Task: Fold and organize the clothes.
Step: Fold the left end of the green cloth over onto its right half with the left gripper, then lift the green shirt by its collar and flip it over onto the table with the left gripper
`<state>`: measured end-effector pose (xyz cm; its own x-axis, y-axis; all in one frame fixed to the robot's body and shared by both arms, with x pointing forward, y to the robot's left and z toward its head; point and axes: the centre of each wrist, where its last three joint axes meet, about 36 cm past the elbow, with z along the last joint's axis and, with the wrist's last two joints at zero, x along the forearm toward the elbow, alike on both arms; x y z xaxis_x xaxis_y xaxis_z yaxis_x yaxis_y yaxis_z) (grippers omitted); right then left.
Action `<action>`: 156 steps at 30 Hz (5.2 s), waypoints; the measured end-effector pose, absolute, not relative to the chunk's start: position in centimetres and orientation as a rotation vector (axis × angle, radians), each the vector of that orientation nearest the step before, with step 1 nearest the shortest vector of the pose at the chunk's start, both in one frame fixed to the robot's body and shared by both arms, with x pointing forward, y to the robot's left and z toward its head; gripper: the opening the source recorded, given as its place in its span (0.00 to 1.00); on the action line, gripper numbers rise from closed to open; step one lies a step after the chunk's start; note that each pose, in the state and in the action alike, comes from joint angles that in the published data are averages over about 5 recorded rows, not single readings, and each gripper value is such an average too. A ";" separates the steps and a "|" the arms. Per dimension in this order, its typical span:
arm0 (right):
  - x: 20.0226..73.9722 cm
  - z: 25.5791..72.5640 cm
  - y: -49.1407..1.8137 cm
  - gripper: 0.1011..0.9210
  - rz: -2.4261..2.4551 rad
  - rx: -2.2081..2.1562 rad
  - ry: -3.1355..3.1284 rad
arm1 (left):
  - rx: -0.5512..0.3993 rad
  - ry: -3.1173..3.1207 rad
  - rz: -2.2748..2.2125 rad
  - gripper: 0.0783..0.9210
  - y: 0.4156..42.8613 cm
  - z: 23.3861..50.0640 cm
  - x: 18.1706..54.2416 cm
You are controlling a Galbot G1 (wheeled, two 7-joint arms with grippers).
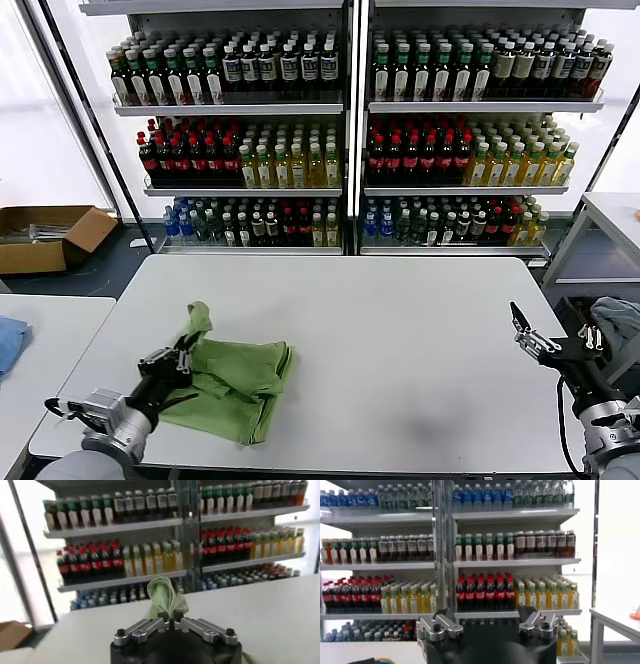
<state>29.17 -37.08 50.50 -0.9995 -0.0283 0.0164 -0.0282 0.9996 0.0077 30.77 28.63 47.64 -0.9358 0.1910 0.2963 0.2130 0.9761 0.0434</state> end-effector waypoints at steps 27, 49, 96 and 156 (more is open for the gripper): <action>27.3 51.1 -35.0 0.88 -0.043 0.079 -3.138 | -0.499 -2.691 0.103 0.71 23.3 45.9 29.6; 26.3 50.6 -34.4 0.88 -0.041 0.090 -3.125 | -0.135 -2.657 0.010 0.88 37.8 42.1 33.8; 27.1 49.8 -35.1 0.88 -0.062 0.111 -3.136 | 0.271 -2.767 -0.081 0.05 44.5 41.6 32.6; 30.6 47.8 -26.5 0.88 -0.138 0.419 -2.866 | -0.224 -2.555 0.792 0.53 22.3 45.6 36.5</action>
